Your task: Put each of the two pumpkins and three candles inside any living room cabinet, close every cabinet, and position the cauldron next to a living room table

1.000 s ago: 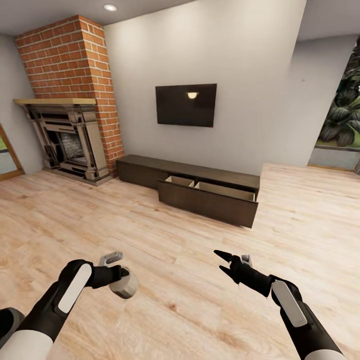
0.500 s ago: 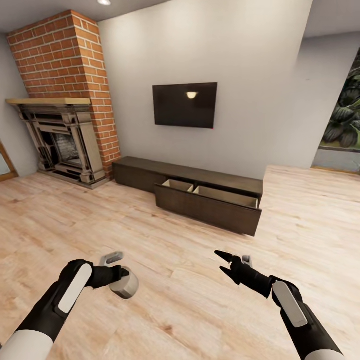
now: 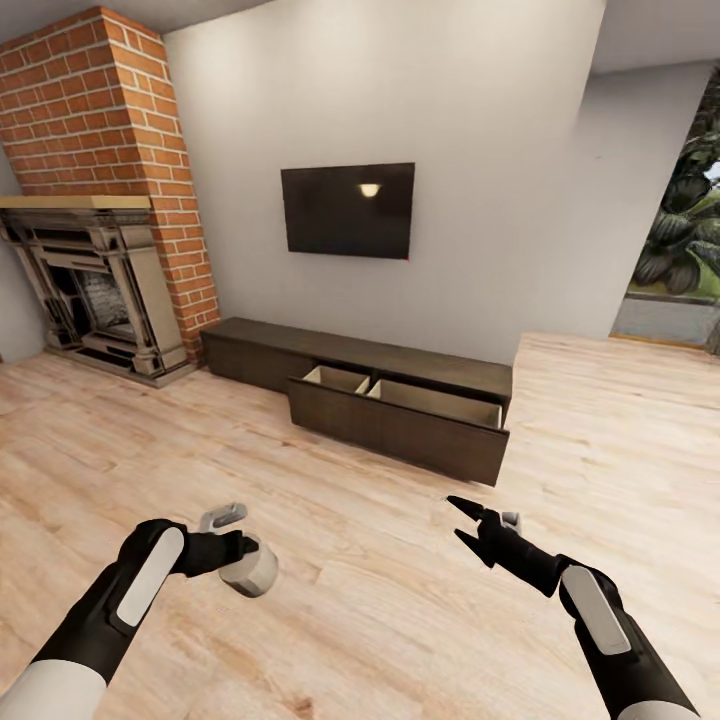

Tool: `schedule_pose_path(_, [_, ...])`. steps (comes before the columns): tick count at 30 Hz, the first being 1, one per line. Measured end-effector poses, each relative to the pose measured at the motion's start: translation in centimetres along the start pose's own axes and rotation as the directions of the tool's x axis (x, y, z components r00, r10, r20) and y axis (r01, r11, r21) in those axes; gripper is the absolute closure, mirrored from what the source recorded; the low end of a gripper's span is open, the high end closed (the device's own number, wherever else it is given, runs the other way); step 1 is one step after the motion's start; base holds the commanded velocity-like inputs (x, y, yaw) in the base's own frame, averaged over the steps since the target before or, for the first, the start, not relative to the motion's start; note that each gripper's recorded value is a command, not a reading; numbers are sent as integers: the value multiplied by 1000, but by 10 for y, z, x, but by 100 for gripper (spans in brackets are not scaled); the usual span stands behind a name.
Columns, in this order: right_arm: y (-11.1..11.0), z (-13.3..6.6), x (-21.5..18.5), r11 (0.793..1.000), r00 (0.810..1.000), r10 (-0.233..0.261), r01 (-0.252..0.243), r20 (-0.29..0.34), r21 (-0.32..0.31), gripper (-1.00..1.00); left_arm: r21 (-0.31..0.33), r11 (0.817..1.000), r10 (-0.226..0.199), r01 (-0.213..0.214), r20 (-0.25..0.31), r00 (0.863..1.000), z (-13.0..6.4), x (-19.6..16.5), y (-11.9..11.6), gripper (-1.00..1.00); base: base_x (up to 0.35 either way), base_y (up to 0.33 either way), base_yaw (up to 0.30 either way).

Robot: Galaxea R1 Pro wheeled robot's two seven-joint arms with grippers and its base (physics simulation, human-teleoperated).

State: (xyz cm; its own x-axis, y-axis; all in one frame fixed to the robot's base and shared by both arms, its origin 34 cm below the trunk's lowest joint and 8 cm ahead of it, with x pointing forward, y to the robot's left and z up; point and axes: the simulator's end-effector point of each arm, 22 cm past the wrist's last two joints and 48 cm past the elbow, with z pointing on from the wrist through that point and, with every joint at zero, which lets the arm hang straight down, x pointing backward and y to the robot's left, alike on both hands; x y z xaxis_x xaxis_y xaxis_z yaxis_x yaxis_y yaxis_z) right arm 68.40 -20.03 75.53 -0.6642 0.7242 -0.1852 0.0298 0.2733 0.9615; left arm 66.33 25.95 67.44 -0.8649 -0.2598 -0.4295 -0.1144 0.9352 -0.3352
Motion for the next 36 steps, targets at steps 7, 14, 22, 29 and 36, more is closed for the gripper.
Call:
schedule_pose_path(7, [0,0,0,1000,1000,1,-1,0,1,-100,0,1000,0,0,0,1000,0,0,0,100,281,-209,-283])
schedule_pose_path(14, [-1,0,0,1000,1000,1,-1,-1,2,-100,0,1000,0,0,0,1000,0,0,0,100,278,-215,-289])
schedule_pose_path(22, [-1,0,0,1000,1000,2,-2,0,1,-100,4,1000,-2,2,0,1000,0,0,-1,100,283,-201,-235])
schedule_pose_path(29, [-1,0,0,1000,1000,2,-2,2,2,-100,-1,1000,0,0,0,1000,0,0,0,100,301,-161,-17])
schedule_pose_path(36, [-1,0,0,1000,1000,2,-2,2,1,-100,0,1000,0,0,0,1000,0,0,0,100,280,-209,-1])
